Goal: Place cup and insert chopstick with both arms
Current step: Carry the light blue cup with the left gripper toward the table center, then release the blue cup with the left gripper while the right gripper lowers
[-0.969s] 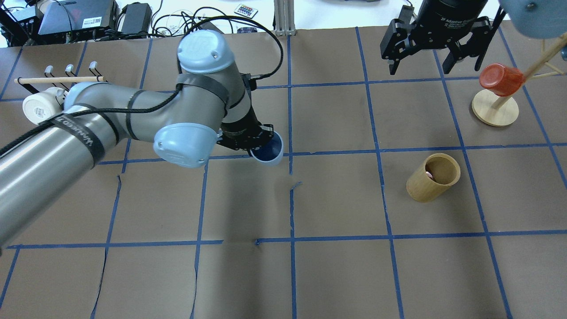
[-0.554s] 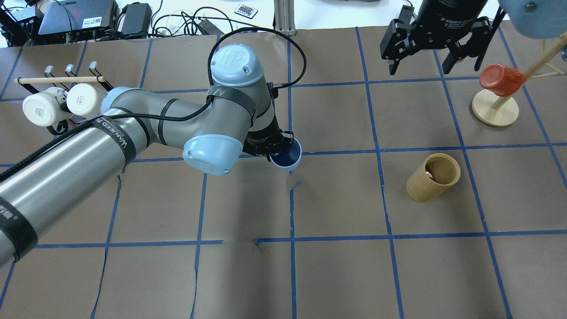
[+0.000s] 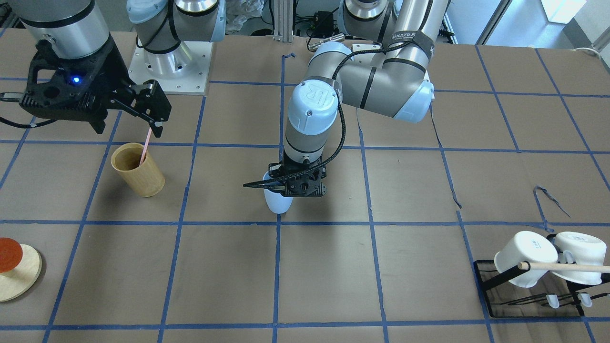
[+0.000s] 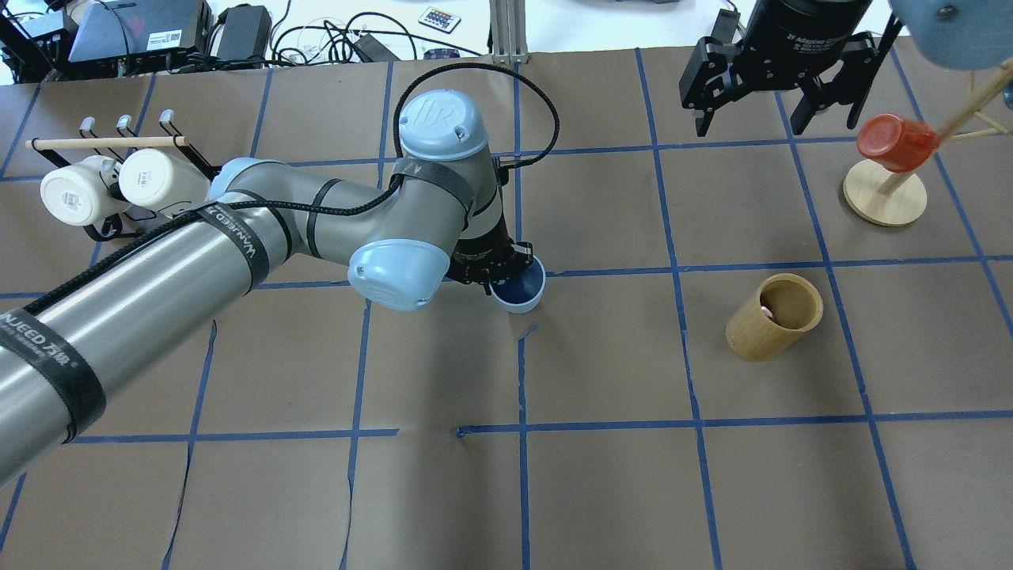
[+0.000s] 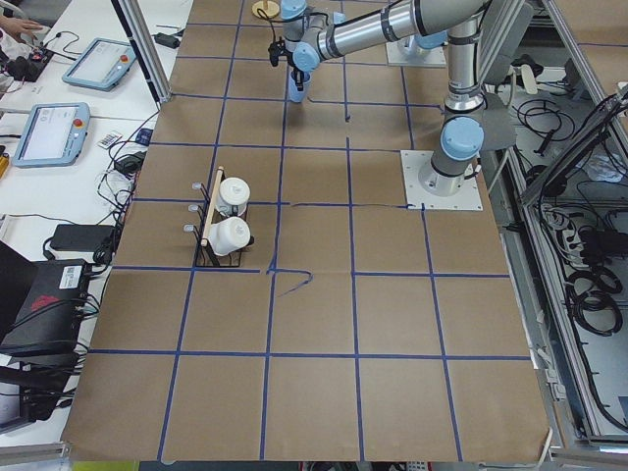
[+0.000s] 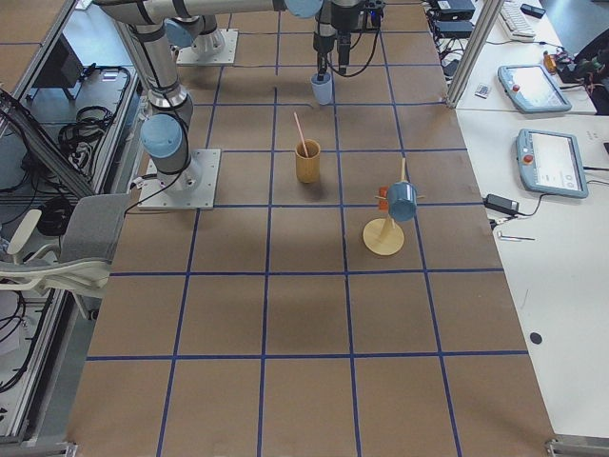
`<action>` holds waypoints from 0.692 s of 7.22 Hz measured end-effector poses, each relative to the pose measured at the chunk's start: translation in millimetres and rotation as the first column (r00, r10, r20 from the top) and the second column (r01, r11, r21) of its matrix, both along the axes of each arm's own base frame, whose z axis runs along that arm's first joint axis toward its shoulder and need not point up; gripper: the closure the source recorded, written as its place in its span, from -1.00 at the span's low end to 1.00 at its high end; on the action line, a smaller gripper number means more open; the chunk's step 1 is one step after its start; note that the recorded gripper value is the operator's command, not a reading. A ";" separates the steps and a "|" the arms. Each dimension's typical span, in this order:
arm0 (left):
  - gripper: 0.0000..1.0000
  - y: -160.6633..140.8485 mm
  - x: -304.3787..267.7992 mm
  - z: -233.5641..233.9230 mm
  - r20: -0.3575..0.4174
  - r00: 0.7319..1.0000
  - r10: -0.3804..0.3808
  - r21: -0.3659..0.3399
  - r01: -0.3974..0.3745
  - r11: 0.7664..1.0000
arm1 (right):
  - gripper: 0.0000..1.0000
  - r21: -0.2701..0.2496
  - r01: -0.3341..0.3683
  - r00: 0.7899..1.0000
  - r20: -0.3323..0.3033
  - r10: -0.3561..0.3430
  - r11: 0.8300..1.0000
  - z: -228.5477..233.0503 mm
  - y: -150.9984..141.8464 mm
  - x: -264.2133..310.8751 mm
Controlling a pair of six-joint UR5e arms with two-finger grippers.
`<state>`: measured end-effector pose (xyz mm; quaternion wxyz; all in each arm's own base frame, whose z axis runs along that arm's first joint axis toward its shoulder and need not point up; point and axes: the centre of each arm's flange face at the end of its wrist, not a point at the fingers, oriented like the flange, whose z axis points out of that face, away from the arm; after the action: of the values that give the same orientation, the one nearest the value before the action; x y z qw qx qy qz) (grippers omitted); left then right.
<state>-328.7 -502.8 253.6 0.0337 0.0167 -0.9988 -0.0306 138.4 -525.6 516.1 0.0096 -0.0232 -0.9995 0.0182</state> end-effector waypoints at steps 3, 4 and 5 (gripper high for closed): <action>-0.04 -1.3 -1.0 -8.8 0.001 1.000 -0.002 0.016 0.002 1.000 | -1.00 0.052 0.003 1.000 -0.009 -0.002 0.999 -26.2 5.0 -3.2; -0.91 -1.5 -1.0 -10.3 0.001 1.000 -0.002 0.018 0.002 1.000 | -1.00 0.074 0.000 1.000 -0.022 0.002 0.997 -37.9 8.5 -4.8; -1.00 -1.6 -1.1 -10.7 0.001 1.000 -0.002 0.018 0.002 1.000 | -1.00 0.100 -0.009 0.999 -0.041 0.013 0.995 -49.5 12.1 -7.4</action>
<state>-329.8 -504.3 243.0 0.0327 0.0160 -0.9985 -0.0399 131.0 -513.4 466.5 0.0314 -0.0167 -0.9989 -0.0311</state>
